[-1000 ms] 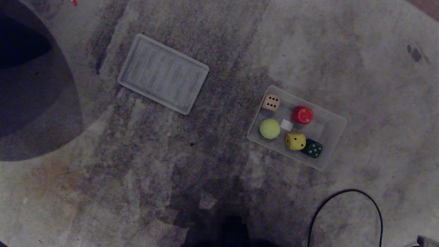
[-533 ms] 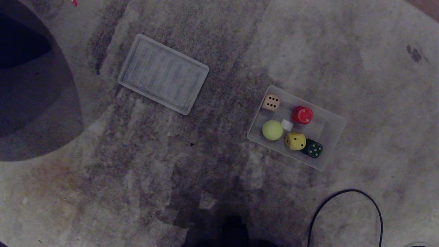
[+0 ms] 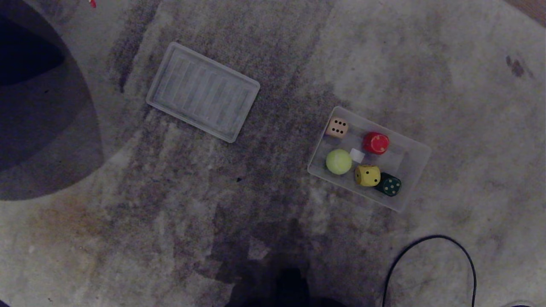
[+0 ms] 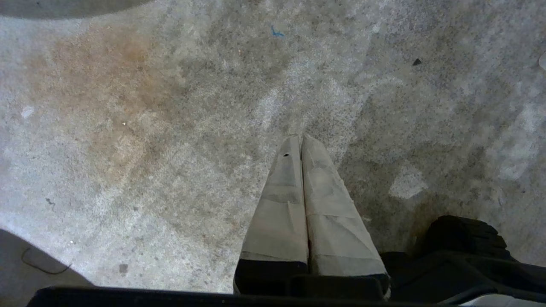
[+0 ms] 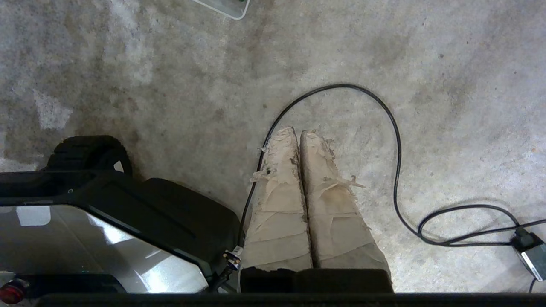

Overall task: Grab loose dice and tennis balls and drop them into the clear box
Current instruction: Pick up the ball on the table

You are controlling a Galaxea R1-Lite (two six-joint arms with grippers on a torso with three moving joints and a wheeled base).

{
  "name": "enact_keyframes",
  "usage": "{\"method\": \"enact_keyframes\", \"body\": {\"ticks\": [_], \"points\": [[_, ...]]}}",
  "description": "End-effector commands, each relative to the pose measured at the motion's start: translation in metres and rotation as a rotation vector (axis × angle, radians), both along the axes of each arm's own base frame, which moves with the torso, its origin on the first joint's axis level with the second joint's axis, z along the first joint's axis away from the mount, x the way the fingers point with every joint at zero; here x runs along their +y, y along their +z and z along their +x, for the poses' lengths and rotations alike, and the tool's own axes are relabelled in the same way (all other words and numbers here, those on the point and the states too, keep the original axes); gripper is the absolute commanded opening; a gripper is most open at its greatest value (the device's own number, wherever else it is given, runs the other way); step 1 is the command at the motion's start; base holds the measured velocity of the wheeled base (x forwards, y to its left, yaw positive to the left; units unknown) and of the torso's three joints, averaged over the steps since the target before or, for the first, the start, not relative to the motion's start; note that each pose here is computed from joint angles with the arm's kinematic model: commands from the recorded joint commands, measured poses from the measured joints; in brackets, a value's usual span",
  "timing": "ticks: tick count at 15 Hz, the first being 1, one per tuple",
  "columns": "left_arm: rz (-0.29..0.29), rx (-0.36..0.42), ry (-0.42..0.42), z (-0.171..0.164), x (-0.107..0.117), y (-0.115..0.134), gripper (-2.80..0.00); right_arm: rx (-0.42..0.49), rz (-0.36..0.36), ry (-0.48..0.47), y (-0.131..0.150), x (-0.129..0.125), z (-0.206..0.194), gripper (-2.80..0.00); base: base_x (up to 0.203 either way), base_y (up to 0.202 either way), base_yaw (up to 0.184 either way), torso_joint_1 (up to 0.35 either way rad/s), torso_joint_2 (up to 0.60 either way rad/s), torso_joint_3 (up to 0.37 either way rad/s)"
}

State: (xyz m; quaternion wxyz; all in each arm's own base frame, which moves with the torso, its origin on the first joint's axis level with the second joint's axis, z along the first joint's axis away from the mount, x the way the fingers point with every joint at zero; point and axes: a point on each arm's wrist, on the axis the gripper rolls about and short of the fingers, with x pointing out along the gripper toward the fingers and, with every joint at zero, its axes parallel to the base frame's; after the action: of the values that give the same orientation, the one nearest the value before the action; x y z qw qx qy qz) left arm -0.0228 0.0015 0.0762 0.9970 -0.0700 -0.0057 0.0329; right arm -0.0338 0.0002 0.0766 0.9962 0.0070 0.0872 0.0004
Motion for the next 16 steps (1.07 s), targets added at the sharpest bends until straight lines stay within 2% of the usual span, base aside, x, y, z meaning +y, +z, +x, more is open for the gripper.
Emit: {"method": "enact_keyframes", "body": {"ticks": [1, 10, 16], "points": [[-0.001, 0.002, 0.0, 0.0002, 0.0, -0.0004, -2.8, 0.006, 0.0, -0.002, -0.0007, 0.0, -0.0001, -2.8, 0.0, 0.0, 0.0, 0.0, 0.0, 0.0], [-0.006, 0.002, 0.001, 0.0002, 0.0, -0.0004, -2.8, 0.006, 0.0, -0.002, -0.0007, 0.0, -0.0001, -2.8, 0.0, 0.0, 0.0, 0.0, 0.0, 0.004], [-0.004, 0.002, 0.001, 0.0002, 0.0, -0.0004, -2.8, 0.006, 0.0, -0.002, -0.0007, 0.0, -0.0001, -2.8, 0.0, 0.0, 0.0, 0.003, 0.0, 0.169]]}}
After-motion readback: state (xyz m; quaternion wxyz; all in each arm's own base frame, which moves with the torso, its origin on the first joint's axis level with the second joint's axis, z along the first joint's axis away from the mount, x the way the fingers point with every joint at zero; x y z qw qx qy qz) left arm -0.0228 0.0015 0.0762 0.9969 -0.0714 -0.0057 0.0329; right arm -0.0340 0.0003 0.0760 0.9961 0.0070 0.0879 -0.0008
